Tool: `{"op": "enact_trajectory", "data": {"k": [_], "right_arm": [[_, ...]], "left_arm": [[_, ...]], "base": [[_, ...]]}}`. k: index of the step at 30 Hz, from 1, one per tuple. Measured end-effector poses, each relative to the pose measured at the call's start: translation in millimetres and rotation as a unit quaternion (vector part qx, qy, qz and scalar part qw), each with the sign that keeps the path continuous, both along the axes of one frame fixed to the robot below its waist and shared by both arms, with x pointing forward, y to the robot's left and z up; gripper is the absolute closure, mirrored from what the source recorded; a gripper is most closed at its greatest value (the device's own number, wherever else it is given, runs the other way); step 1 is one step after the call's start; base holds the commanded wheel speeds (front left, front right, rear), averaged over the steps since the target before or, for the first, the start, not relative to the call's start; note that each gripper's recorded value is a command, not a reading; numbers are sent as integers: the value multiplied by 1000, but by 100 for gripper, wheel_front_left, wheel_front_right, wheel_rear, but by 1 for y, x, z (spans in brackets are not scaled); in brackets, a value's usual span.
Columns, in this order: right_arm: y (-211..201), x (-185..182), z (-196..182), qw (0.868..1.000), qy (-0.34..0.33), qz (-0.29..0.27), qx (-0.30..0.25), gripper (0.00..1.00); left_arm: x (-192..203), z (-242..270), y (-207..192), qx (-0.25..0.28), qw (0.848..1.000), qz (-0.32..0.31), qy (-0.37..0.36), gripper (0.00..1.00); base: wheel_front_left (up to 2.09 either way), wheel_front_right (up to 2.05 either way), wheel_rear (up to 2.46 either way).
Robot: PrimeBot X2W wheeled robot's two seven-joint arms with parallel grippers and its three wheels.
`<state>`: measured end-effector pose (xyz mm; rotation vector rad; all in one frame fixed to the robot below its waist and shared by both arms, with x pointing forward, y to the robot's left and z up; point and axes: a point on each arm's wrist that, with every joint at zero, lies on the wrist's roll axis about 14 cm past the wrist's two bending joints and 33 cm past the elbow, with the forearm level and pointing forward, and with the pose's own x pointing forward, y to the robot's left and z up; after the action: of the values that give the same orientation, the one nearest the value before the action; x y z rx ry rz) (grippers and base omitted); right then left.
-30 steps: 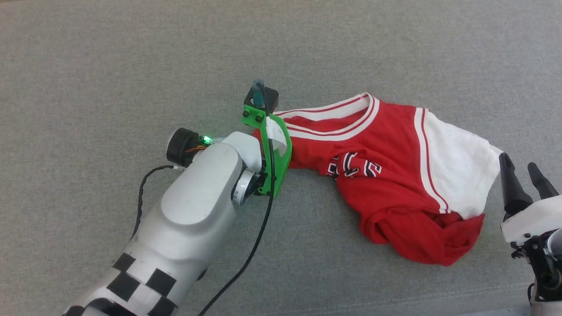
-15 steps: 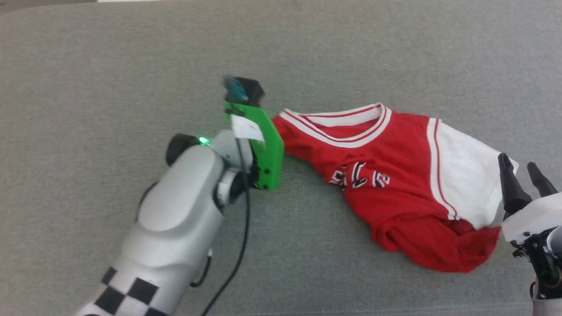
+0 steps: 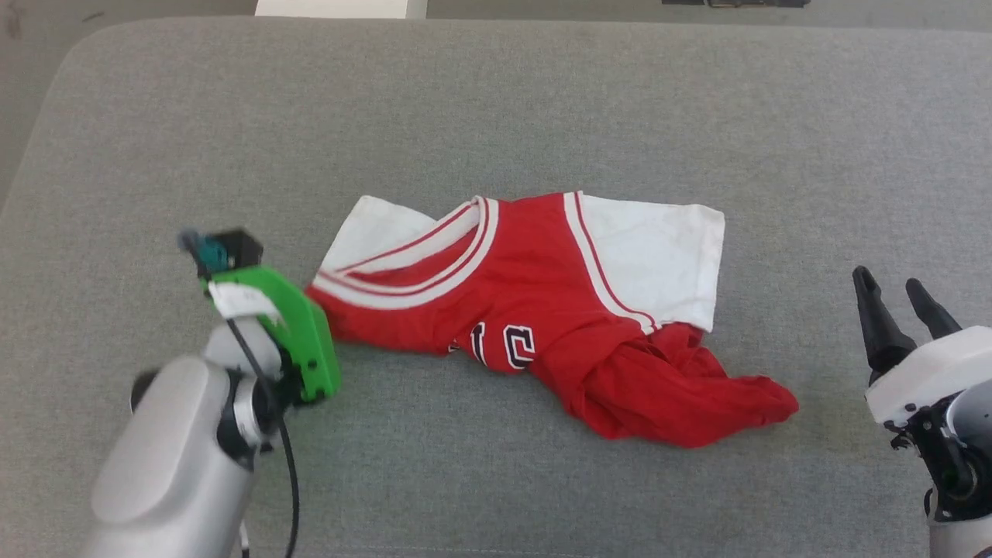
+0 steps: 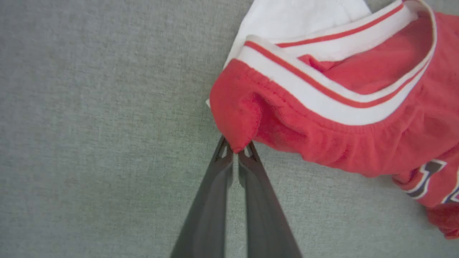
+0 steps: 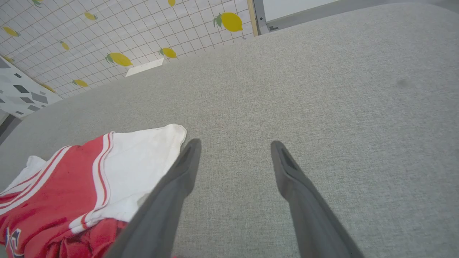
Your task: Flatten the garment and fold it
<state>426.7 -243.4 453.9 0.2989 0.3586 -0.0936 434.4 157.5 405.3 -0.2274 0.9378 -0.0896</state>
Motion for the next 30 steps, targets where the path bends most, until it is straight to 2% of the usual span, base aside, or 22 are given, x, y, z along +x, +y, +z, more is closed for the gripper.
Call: {"op": "enact_trajectory", "data": {"k": [4, 5, 6, 7, 10, 13, 16, 19, 22, 26, 30], "right_arm": [[3, 4, -1, 1000, 2, 6, -1, 0], [4, 4, -1, 1000, 2, 7, -2, 0], [5, 5, -1, 1000, 1, 9, -2, 0], [5, 6, -1, 1000, 1, 10, -2, 0], [8, 7, 1, 1000, -1, 13, -2, 0], [10, 7, 4, 1000, -6, 17, -1, 0], [13, 6, 10, 1000, -13, 20, 0, 0], [15, 4, 15, 1000, -19, 23, 1, 0], [18, 1, 17, 999, -21, 27, 1, 0], [24, 1, 15, 999, -19, 34, 3, 0], [31, 3, 11, 999, -10, 46, 0, 0]], "left_arm": [[-22, -24, 1, -21, 999, 27, 36, 100], [-22, -24, 2, -28, 999, 35, 31, 72], [-21, -24, 2, -35, 998, 43, 25, 52], [-21, -23, 3, -38, 998, 48, 19, 0], [-16, -14, 7, -53, 995, 77, -22, 0], [-4, 13, 21, -66, 987, 106, -104, 0], [5, 51, 40, -68, 965, 139, -211, 0], [-1, 74, 63, -37, 942, 163, -292, 0], [-14, 84, 71, -10, 923, 162, -350, 0], [-29, 88, 72, 13, 902, 161, -401, 0], [-36, 86, 71, 22, 892, 160, -423, 0]], "base": [[0, 0, 0], [0, 0, 0], [0, 0, 0], [0, 0, 0], [0, 0, 0], [0, 0, 0], [0, 0, 0], [0, 0, 0], [0, 0, 0], [0, 0, 0], [0, 0, 0]]}}
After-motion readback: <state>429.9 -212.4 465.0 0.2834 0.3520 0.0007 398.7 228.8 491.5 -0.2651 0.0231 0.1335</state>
